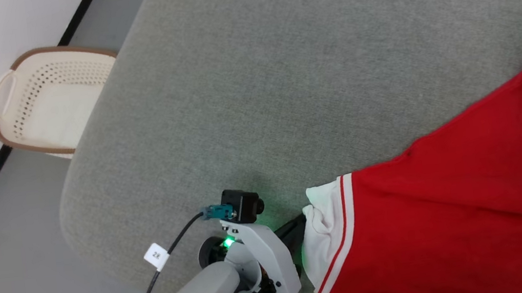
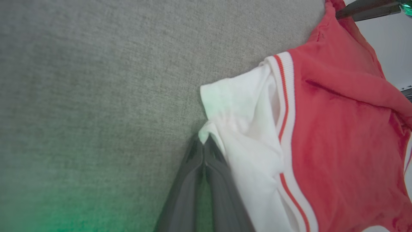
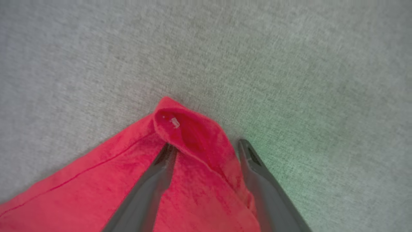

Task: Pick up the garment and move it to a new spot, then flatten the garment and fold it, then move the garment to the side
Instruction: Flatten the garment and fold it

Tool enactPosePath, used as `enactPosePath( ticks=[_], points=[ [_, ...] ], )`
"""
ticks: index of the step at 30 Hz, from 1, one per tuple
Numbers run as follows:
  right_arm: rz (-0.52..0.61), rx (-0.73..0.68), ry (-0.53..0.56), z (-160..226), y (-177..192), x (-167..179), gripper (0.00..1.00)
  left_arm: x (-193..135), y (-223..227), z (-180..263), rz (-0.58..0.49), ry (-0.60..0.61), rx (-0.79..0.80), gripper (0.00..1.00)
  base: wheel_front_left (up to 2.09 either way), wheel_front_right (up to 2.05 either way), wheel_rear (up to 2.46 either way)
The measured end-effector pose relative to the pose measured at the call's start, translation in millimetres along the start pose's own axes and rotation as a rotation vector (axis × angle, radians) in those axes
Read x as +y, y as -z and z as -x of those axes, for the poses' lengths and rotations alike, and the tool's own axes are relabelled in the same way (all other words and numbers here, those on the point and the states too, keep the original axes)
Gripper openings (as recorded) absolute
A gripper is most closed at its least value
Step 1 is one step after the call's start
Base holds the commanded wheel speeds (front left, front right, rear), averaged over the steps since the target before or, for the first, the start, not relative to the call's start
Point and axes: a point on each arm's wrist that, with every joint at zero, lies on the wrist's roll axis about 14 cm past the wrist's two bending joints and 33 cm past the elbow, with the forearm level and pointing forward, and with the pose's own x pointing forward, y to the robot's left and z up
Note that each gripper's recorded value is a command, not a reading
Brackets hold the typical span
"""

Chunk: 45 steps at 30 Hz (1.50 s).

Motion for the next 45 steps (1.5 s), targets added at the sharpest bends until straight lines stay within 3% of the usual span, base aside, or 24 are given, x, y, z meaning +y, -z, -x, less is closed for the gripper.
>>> enactPosePath(
  ticks=[7, 16, 25, 29, 36, 45],
  points=[
    [0.016, -0.033, 0.001, 3.0, -6.9, 9.2, 0.00, 3.6, -0.1, 1.9, 0.006, -0.011, -0.007, 0.00, 0.00, 0.00, 0.00],
    [0.093, -0.325, 0.013, 59.9, -45.7, 24.2, 0.00, 4.4, -9.1, 13.3, 0.001, -0.011, -0.046, 0.00, 0.00, 0.00, 0.00],
    [0.080, -0.519, 0.003, 112.0, -41.3, 16.6, 0.00, 23.4, -25.3, 29.4, -0.031, -0.052, -0.087, 0.00, 0.00, 0.00, 0.00],
    [0.072, -0.590, 0.002, 136.9, -32.3, 11.8, 0.00, 30.1, -52.7, 37.4, -0.084, -0.063, -0.116, 0.00, 0.00, 0.00, 0.00],
    [0.048, -0.724, -0.001, 183.8, -18.2, 5.8, 0.00, 14.5, -122.9, 47.3, -0.189, -0.027, -0.167, 0.00, 0.00, 0.00, 0.00],
    [-0.005, -1.030, -0.002, 273.0, -31.2, 0.3, 0.00, -41.3, -228.1, 63.6, -0.325, 0.045, -0.262, 0.00, 0.00, 0.00, 0.00]
  ],
)
